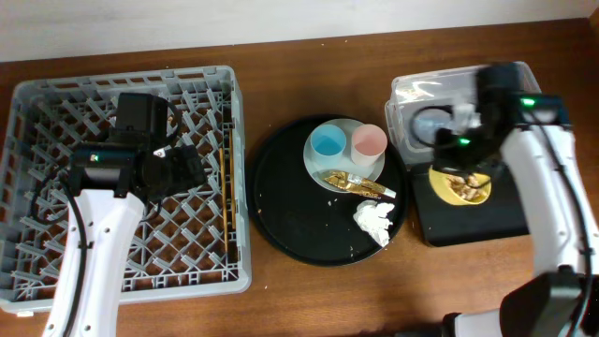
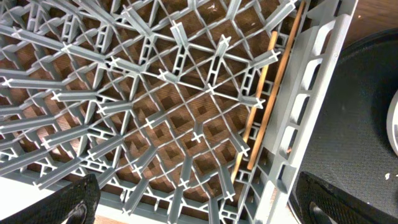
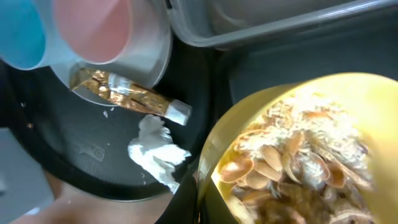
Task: Sort waste into correct bins and load items into the dishwasher rack
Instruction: 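Lift the yellow bowl with the right gripper and tip scraps onto black tray, then return the yellow bowl with the right gripper onto the round tray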
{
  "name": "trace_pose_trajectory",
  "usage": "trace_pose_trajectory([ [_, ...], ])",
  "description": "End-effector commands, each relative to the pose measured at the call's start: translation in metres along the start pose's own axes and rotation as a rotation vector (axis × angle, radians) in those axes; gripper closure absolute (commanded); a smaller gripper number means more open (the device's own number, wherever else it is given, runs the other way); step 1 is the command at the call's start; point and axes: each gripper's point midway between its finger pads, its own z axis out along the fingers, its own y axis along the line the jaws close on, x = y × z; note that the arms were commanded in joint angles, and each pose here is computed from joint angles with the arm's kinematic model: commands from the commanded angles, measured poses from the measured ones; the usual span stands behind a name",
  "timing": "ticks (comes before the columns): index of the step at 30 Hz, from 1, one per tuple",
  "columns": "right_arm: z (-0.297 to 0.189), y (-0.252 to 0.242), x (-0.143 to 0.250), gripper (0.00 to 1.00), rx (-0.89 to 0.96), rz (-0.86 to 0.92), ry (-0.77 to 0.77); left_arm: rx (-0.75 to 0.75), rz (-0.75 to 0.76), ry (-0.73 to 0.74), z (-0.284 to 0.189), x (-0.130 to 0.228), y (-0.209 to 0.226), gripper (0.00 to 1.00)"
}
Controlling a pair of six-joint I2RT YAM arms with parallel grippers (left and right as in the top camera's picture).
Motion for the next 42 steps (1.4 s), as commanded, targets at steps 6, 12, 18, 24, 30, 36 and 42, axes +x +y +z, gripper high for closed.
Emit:
trace_pose_trajectory([
  [6,0.003,-0.018,0.003,0.96,-0.541,0.061,-0.154,-0.003,-0.019,-0.023,-0.007,-0.001,0.003,0.01],
  [12,0.016,-0.03,0.004,0.96,-0.8,0.133,-0.332,-0.003,-0.019,-0.023,-0.007,-0.001,0.003,0.01],
  [18,0.006,-0.059,0.002,0.96,-0.84,0.206,-0.448,-0.003,-0.019,-0.023,-0.007,-0.001,0.003,0.01],
  [24,-0.021,-0.074,-0.003,0.96,-0.939,0.25,-0.561,-0.003,-0.019,-0.023,-0.007,-0.001,0.003,0.01],
  [30,-0.043,-0.078,-0.006,0.96,-1.074,0.272,-0.634,-0.003,-0.019,-0.023,-0.007,-0.001,0.003,0.01],
  [36,-0.038,-0.081,-0.007,0.96,-1.101,0.315,-0.611,-0.003,-0.019,-0.023,-0.007,-0.001,0.003,0.01],
  [42,-0.036,-0.081,-0.006,0.96,-1.159,0.47,-0.513,-0.003,-0.019,-0.023,-0.007,-0.001,0.003,0.01],
])
